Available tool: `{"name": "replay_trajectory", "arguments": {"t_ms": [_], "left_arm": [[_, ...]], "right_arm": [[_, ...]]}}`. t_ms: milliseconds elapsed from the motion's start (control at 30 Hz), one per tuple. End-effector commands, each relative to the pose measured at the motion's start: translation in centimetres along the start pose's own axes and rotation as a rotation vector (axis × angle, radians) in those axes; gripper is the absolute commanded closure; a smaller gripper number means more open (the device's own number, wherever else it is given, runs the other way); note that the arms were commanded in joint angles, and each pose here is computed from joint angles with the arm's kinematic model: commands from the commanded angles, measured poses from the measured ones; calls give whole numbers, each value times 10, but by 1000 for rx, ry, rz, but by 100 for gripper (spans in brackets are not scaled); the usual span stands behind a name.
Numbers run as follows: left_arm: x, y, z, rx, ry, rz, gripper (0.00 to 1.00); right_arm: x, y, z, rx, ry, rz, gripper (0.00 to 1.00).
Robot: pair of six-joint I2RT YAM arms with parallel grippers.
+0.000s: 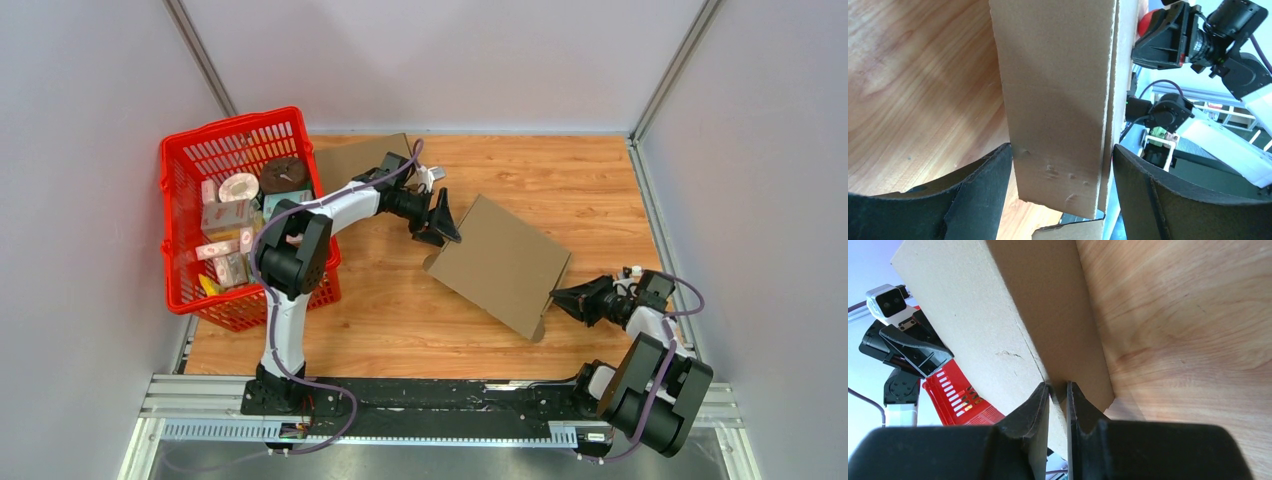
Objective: Fold the paper box
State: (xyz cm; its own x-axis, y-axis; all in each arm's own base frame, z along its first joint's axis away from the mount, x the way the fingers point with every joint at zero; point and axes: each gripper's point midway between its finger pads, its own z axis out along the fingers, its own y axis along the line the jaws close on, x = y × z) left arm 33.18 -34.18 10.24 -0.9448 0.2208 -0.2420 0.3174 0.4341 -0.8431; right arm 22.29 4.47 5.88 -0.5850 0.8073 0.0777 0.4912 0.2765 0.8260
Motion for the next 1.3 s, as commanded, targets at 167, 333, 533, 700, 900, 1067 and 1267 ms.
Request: {"name": "replay_trajectory", "arguments": {"t_ms": [167,333,533,700,900,1067,1267], "left_arm": [[14,-53,15,205,62,94,19],[17,-78,16,245,44,139,26],[16,-78,0,194,-6,123,53],[13,-64,-17,110,-56,44,70],[12,-50,-40,29,-125,-90,83],[12,-52,-42,38,-147,-313,76],[11,-82,-68,42,-188,-453,77]], "right_arm": [[1,-45,5,168,-45,40,89],[0,-41,4,157,-54,21,86],[-7,-12,-8,125,-110,-105,57],[-1,36,-26,140,-211,-286,28],[-19,128,-98,196,-553,-678,12],[63,203,-66,49,-350,-1193,0],[165,209,-27,83,-292,-1881,0]]}}
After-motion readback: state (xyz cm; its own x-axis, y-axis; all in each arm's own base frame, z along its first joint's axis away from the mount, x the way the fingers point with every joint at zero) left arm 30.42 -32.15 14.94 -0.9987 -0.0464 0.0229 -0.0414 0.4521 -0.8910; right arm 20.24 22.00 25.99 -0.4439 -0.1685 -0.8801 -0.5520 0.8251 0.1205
